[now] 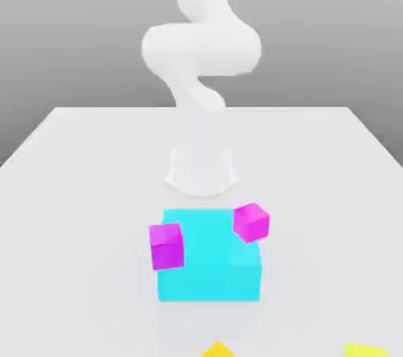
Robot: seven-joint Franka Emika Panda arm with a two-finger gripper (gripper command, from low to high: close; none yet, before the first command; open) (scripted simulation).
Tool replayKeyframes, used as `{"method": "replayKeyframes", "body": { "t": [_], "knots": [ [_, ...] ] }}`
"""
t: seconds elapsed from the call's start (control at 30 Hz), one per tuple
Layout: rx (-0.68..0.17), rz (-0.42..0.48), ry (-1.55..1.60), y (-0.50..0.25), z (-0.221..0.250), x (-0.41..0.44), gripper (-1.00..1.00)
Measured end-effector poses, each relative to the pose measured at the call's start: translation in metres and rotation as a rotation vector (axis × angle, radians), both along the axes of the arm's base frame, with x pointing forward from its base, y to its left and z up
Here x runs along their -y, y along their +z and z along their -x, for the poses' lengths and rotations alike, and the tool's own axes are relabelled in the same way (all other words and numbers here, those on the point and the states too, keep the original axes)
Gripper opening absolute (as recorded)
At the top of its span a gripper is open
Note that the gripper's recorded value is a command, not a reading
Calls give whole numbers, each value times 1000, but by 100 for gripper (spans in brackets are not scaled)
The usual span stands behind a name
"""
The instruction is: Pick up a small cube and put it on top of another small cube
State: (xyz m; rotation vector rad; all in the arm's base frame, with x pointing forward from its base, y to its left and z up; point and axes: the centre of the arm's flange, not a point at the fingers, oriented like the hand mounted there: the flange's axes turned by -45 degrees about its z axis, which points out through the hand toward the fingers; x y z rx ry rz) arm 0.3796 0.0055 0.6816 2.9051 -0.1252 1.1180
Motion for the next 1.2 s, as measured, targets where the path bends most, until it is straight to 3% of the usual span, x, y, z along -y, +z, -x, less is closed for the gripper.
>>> {"method": "replayKeyframes", "body": {
  "t": [0.27, 0.53, 1.03, 1.17, 1.2],
  "knots": [
    [-195, -10, -216, -115, -91, -4, 0],
    [-365, -61, -397, -246, -146, 0, 0],
    [-658, -305, -687, -477, -157, -15, 0],
    [-674, -327, -705, -536, -156, -17, 0],
    [-675, -327, -706, -548, -156, -17, -100]
  ]
}}
